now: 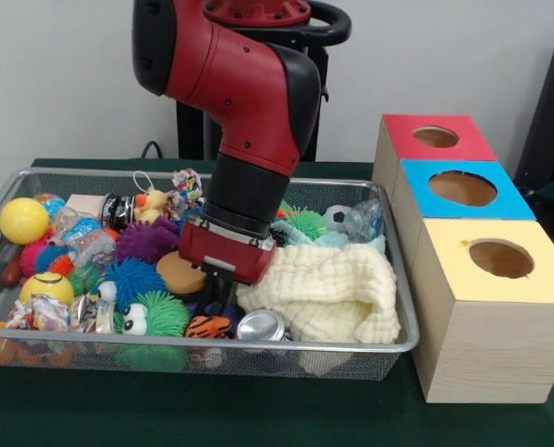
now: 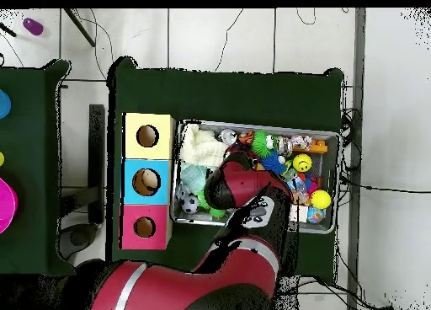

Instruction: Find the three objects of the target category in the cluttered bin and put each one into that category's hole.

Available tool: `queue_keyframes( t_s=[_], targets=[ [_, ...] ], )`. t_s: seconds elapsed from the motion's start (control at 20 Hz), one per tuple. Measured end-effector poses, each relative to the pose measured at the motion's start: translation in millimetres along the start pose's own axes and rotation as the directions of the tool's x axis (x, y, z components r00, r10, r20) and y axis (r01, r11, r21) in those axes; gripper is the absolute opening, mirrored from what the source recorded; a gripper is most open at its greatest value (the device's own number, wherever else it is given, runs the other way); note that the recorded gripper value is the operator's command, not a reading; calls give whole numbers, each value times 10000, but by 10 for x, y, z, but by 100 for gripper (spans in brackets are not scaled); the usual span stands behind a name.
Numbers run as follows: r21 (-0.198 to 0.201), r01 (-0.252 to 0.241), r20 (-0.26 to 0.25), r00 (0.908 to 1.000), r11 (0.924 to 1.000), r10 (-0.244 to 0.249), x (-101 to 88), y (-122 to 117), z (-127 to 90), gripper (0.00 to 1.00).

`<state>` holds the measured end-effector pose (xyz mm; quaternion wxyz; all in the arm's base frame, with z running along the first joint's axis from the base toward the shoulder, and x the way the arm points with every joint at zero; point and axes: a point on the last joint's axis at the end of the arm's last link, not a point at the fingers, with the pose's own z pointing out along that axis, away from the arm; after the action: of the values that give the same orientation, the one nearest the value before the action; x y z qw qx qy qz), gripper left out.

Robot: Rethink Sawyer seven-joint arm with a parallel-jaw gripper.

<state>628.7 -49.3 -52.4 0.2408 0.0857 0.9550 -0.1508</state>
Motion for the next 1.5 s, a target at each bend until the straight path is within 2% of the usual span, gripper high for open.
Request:
queue_keyframes(
  t_s=[0.4, 0.95, 1.5],
  targets=[
    [-107, 366, 641, 9973, 9993, -359, 41, 49, 22, 0],
    [-198, 475, 1289, 9907, 9987, -446, 117, 64, 48, 0],
    [-319, 547, 1490, 9876, 9980, -493, 161, 57, 88, 0]
  ],
)
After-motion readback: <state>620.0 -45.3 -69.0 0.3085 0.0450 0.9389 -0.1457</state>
